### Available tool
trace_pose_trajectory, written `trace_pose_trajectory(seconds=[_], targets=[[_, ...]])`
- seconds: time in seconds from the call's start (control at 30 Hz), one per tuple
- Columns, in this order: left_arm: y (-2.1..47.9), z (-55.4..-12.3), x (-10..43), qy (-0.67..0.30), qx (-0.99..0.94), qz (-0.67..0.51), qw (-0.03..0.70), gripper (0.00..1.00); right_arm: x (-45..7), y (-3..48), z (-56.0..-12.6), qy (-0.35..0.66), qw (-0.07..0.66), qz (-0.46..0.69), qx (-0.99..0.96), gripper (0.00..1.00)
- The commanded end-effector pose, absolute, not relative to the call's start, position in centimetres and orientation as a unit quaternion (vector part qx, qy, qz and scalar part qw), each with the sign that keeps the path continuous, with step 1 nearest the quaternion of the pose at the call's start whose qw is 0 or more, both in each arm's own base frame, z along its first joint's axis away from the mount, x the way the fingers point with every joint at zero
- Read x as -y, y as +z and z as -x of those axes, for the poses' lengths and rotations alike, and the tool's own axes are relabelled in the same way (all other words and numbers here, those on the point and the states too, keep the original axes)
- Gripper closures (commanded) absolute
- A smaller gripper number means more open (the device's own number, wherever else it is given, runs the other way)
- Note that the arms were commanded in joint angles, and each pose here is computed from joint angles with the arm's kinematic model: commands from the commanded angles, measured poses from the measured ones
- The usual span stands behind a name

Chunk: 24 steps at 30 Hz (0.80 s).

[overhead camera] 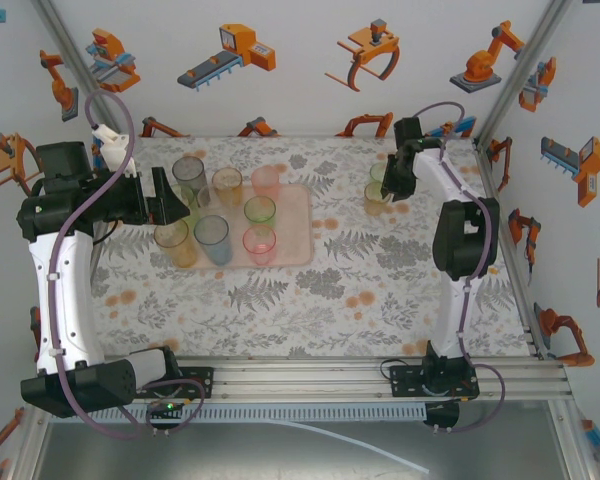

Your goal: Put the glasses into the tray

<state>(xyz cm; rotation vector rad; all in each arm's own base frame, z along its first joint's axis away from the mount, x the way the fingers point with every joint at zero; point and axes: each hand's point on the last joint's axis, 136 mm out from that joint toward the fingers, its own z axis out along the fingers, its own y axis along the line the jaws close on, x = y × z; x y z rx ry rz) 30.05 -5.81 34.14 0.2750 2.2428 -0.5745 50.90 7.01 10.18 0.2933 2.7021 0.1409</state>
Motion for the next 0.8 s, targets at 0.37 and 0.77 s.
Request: trace_pose_trajectory(seconds=[0.37, 0.77], targets=[[34.9, -29.8, 5.9, -0.229, -0.878, -0.114, 0.404, 0.03, -6.9, 8.9, -50.9, 0.047, 0.189, -0.095, -0.976, 0.75], [35.2, -29.5, 6.0, -0.231, -0.876, -0.115, 0.407, 0.03, -6.8, 8.5, -50.4, 0.041, 0.18, -0.086, -0.979, 0.83]])
